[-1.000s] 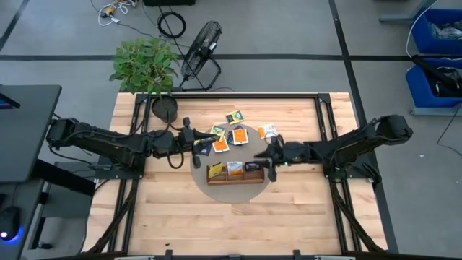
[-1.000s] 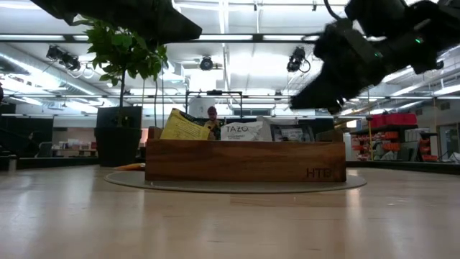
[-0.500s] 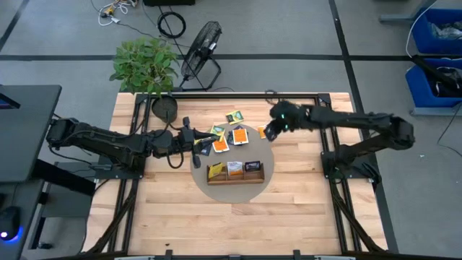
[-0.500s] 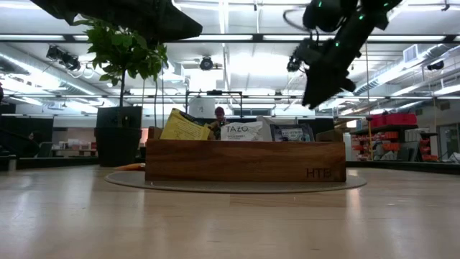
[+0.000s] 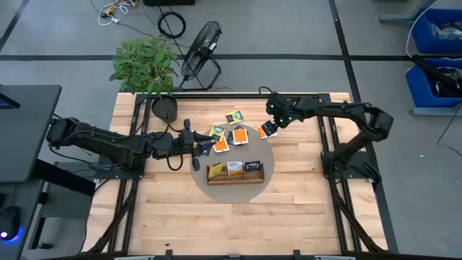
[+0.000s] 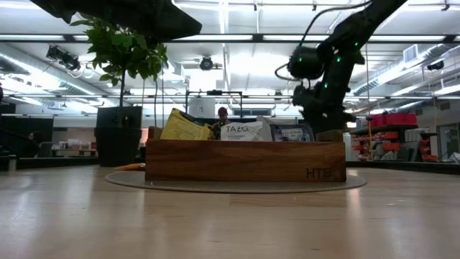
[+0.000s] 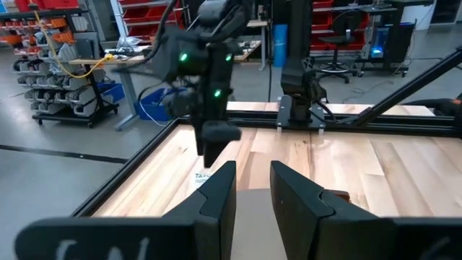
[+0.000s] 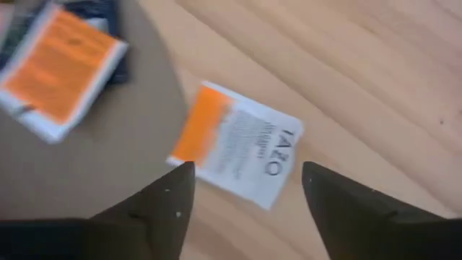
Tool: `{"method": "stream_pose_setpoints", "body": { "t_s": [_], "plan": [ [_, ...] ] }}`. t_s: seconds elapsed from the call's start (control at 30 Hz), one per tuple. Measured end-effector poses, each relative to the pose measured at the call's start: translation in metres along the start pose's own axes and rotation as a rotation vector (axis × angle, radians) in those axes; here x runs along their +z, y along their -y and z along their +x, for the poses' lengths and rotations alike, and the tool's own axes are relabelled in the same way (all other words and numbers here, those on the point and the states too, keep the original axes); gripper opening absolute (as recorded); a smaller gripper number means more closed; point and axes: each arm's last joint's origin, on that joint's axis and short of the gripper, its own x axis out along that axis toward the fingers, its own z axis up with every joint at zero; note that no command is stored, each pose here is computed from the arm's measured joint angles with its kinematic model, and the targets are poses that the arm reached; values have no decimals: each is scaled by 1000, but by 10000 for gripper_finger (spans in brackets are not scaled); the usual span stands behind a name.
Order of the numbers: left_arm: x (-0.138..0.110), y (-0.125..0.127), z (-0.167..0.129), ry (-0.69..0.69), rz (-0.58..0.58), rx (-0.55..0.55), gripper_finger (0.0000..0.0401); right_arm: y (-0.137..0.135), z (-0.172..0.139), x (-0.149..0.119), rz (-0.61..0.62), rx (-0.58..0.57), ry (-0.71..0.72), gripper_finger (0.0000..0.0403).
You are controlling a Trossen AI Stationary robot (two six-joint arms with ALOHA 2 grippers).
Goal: Pick & Place Tea
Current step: Put the orange tea bag into the middle section of the wooden organizer
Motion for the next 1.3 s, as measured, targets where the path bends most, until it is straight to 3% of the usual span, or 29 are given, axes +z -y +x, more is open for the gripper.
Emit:
{"method": "stream_pose_setpoints", "body": {
  "t_s": [0.2, 0.57, 0.77, 1.3],
  "plan": [
    [-4, 3, 3, -14, 2, -5, 92, 7, 25, 0, 33, -32, -94, 294],
    [-8, 4, 6, -29, 9, -4, 92, 7, 49, -2, 27, -51, -160, 249],
    [-9, 5, 7, -34, 12, -4, 92, 8, 51, -2, 26, -68, -162, 196],
    [-9, 5, 7, -34, 12, -4, 92, 7, 46, -1, -44, -55, -129, 8]
  ]
}}
